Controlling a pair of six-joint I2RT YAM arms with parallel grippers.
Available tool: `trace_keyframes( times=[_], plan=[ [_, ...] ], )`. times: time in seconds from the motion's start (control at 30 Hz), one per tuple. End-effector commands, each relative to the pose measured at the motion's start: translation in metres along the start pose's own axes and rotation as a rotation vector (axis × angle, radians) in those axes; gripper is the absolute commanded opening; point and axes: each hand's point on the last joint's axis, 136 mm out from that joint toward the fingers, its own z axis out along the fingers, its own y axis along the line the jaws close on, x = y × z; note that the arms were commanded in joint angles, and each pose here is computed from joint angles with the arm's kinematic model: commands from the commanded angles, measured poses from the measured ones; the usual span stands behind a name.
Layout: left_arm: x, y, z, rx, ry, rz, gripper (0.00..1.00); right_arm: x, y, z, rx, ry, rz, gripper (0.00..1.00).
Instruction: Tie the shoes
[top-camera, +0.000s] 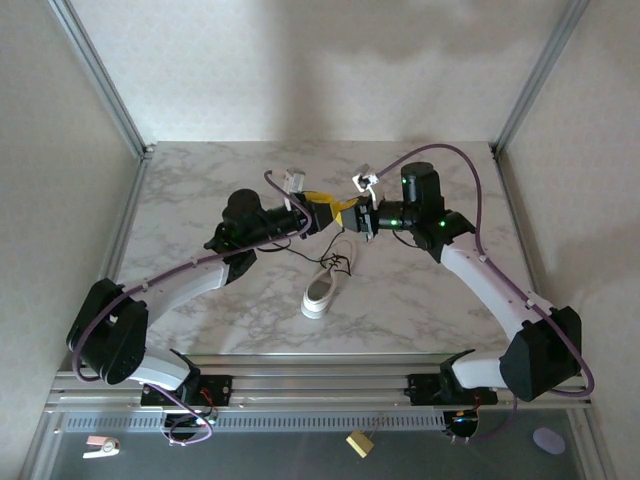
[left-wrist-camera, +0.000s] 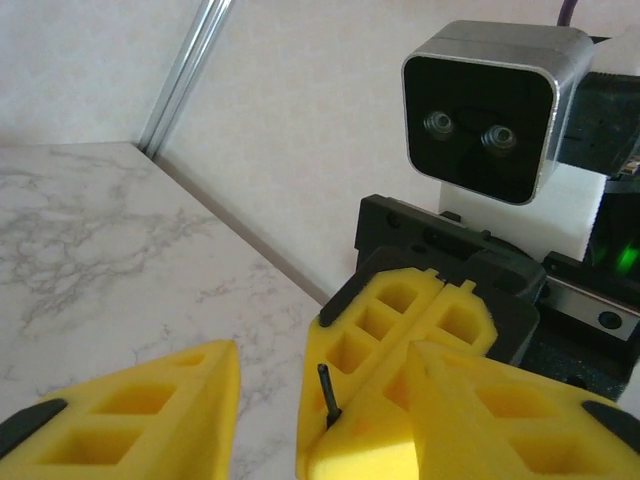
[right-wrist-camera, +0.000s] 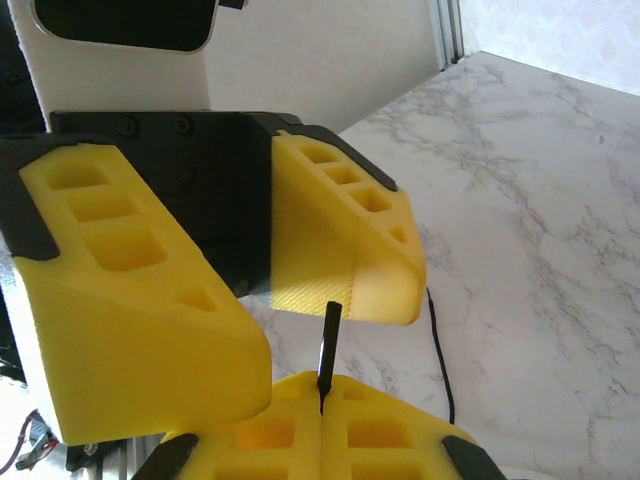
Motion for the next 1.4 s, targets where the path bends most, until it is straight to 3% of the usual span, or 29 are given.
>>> trace_keyframes(
  times=[0.0, 0.3, 0.4, 0.53, 0.6, 0.87, 1.07, 1.37],
  plan=[
    [-0.011, -0.014, 0.007, 0.053, -0.021, 0.004, 0.43, -0.007, 0.009, -0.003, -0.001, -0.021, -0.057, 0.0],
    [-0.008, -0.024, 0.014, 0.095, -0.011, -0.007, 0.0, -0.01, 0.006, -0.004, 0.034, -0.047, -0.075, 0.0],
    [-0.009, -0.021, 0.012, 0.076, -0.02, -0.002, 0.0, -0.01, 0.006, -0.005, 0.037, -0.05, -0.078, 0.0],
    [-0.015, -0.023, 0.008, 0.063, -0.045, 0.008, 0.0, -0.004, 0.005, -0.006, 0.045, -0.041, -0.076, 0.25],
    [-0.017, -0.025, 0.007, 0.065, -0.05, 0.013, 0.0, -0.002, 0.004, -0.005, 0.052, -0.048, -0.073, 0.31],
    [-0.024, -0.019, 0.0, 0.015, -0.1, -0.003, 0.0, -0.005, -0.002, -0.01, 0.099, -0.137, -0.067, 0.31],
    [-0.028, -0.023, -0.001, 0.038, -0.128, -0.032, 0.0, -0.009, 0.006, -0.008, 0.033, -0.251, -0.081, 0.32],
    [-0.025, -0.021, -0.001, 0.035, -0.121, -0.041, 0.0, -0.024, 0.015, -0.01, 0.005, -0.319, -0.097, 0.32]
  ],
)
